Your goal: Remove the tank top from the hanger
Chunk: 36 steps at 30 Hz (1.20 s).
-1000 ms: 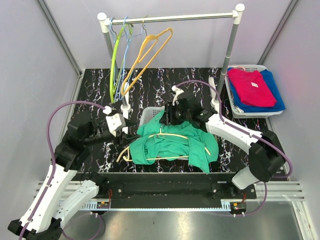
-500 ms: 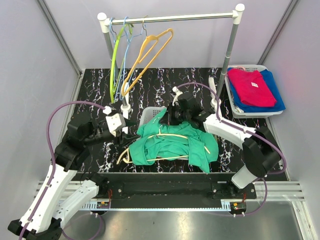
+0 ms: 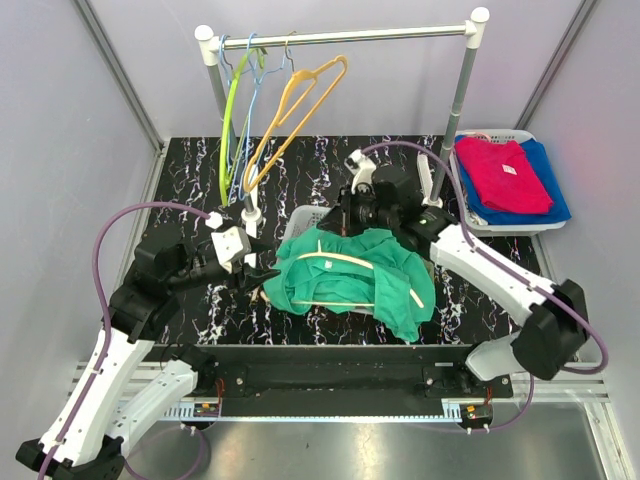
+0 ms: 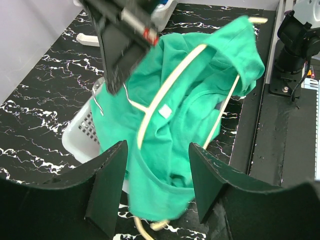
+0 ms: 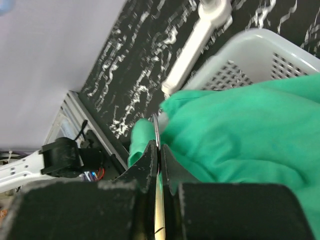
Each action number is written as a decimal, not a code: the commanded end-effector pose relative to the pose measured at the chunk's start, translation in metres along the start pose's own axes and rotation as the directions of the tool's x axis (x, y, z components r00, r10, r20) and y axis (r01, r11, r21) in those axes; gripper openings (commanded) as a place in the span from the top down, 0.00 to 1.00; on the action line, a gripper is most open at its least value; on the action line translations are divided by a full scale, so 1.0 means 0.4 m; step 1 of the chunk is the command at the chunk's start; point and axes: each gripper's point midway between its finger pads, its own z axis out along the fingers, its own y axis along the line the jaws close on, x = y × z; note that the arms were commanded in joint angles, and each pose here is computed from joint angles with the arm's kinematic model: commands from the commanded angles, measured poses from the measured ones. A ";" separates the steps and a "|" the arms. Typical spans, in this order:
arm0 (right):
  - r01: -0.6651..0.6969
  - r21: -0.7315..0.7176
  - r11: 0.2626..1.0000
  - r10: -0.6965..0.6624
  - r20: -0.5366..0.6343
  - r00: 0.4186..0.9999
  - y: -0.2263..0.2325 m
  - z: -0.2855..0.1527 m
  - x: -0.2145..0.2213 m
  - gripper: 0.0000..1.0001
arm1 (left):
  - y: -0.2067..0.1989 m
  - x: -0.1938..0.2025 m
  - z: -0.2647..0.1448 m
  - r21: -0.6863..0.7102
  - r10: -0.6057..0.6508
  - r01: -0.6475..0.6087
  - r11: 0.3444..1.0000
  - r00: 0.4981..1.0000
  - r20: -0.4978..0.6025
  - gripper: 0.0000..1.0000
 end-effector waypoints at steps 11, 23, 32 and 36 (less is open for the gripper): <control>0.303 -0.232 0.924 -0.232 0.290 0.928 0.243 -0.190 -0.198 0.99 | 0.001 -0.039 -0.007 0.003 0.049 -0.049 0.999 0.998 0.045 0.40; 0.527 -0.404 0.748 -0.351 0.434 0.830 0.398 -0.342 -0.200 1.00 | -0.003 -0.119 0.024 0.120 0.048 -0.058 0.991 0.995 0.083 0.30; 0.528 -0.473 0.706 -0.340 0.428 0.837 0.432 -0.360 -0.190 1.00 | 0.006 -0.165 0.034 0.132 0.072 -0.086 0.987 0.992 0.105 0.26; 0.537 -0.482 0.692 -0.343 0.435 0.832 0.439 -0.371 -0.185 1.00 | 0.011 -0.193 0.039 0.144 0.074 -0.091 0.985 0.990 0.122 0.27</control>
